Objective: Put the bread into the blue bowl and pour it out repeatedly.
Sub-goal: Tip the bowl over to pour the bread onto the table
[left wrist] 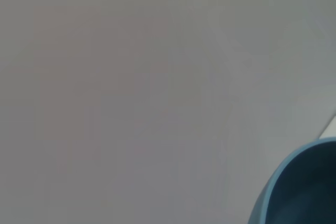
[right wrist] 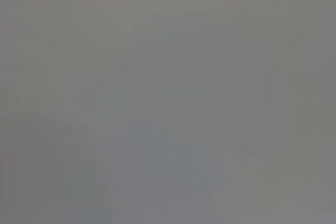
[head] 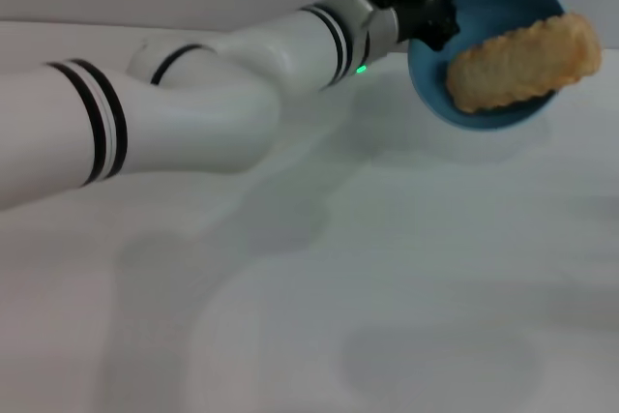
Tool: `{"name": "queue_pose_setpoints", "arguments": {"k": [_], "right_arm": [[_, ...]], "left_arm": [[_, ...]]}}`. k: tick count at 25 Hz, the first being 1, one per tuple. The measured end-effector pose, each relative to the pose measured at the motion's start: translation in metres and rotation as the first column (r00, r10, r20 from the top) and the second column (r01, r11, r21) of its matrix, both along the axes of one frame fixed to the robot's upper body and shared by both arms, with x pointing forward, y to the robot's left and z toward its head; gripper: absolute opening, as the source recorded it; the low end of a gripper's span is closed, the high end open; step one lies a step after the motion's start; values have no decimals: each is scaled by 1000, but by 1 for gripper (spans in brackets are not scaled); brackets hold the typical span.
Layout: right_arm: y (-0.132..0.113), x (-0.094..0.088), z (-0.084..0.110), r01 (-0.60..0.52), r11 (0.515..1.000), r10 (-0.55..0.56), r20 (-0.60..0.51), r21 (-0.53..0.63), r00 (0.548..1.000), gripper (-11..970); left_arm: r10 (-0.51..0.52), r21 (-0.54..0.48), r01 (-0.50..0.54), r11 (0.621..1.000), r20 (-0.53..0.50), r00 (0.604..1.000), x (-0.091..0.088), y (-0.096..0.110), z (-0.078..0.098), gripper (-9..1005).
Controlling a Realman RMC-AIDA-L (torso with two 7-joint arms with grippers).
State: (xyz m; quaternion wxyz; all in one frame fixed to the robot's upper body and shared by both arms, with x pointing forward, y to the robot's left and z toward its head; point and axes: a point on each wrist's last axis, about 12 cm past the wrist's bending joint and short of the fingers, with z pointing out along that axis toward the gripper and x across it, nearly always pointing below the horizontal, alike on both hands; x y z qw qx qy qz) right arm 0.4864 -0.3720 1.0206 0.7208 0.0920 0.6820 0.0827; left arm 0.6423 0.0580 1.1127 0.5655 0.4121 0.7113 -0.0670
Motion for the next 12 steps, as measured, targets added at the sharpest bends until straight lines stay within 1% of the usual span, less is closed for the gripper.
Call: {"name": "queue_pose_setpoints", "arguments": {"k": [4, 6, 8, 12], "right_arm": [[1, 1, -1, -3, 1000, 3, -5, 0, 1000, 634], [1, 1, -1, -7, 1000, 7, -7, -1, 1000, 634], [1, 1, -1, -9, 1000, 9, -7, -1, 1000, 634], [2, 1, -2, -11, 1000, 11, -13, -1, 1000, 634]], "left_arm": [[-60, 32, 58, 998, 66, 996, -6, -8, 1, -1], [-91, 58, 85, 995, 108, 990, -5, -14, 7, -1], [-101, 68, 93, 993, 129, 986, -2, -18, 14, -1], [-119, 82, 107, 991, 149, 982, 3, -26, 23, -1]]}}
